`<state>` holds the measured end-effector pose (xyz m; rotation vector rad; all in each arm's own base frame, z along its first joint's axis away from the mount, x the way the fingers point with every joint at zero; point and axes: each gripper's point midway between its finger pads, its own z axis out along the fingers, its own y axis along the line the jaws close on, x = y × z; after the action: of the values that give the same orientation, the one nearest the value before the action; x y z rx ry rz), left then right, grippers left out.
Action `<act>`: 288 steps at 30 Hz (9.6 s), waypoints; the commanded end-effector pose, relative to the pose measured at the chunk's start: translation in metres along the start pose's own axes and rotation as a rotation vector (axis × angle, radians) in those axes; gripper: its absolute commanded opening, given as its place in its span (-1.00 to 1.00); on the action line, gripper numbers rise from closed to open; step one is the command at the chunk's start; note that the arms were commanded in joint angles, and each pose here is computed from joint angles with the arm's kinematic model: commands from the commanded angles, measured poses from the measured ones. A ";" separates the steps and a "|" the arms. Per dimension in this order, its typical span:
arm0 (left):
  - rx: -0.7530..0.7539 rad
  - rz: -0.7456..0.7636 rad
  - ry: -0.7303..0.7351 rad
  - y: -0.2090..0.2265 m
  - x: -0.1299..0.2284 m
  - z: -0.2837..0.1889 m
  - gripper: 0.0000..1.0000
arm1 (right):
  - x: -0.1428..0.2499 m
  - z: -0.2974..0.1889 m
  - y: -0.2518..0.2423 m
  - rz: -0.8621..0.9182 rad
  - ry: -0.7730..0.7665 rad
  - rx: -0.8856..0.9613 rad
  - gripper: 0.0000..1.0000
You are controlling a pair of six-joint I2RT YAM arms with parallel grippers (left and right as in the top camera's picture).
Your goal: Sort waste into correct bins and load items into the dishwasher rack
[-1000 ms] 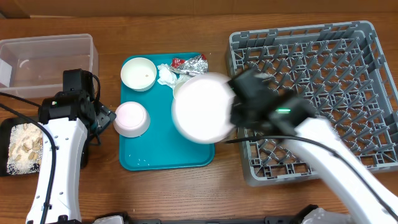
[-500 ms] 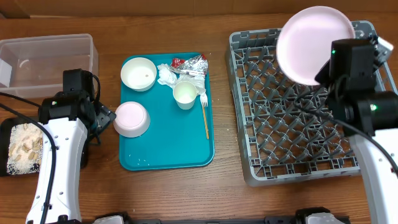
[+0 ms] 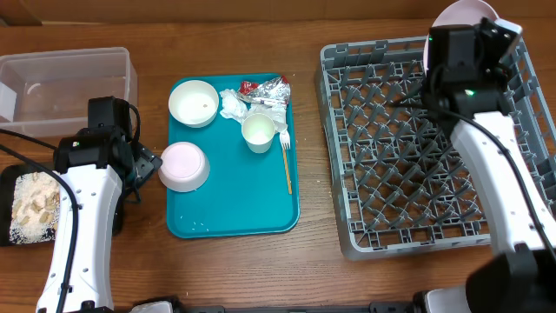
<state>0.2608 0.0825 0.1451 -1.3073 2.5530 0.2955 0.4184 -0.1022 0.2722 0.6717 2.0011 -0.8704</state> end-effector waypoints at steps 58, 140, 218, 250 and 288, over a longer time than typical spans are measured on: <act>-0.018 -0.028 -0.010 0.004 -0.004 0.002 1.00 | 0.041 0.003 0.066 -0.311 0.022 -0.135 0.03; -0.014 -0.030 -0.013 0.003 -0.004 0.002 1.00 | 0.165 -0.311 0.197 -0.360 0.554 -1.211 1.00; 0.416 0.520 0.374 -0.111 0.046 0.111 1.00 | 0.167 -0.296 0.190 -0.379 0.534 -1.129 1.00; 0.303 0.480 0.358 -0.092 0.039 0.124 1.00 | 0.167 -0.296 0.190 -0.380 0.534 -1.129 1.00; 0.499 0.523 0.274 -0.112 0.028 0.071 -0.62 | 0.167 -0.296 0.190 -0.379 0.534 -1.129 1.00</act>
<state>0.3363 0.0174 0.0517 -0.5810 2.9466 -0.4223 0.3229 0.2673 0.1868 -0.1732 2.6966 0.3833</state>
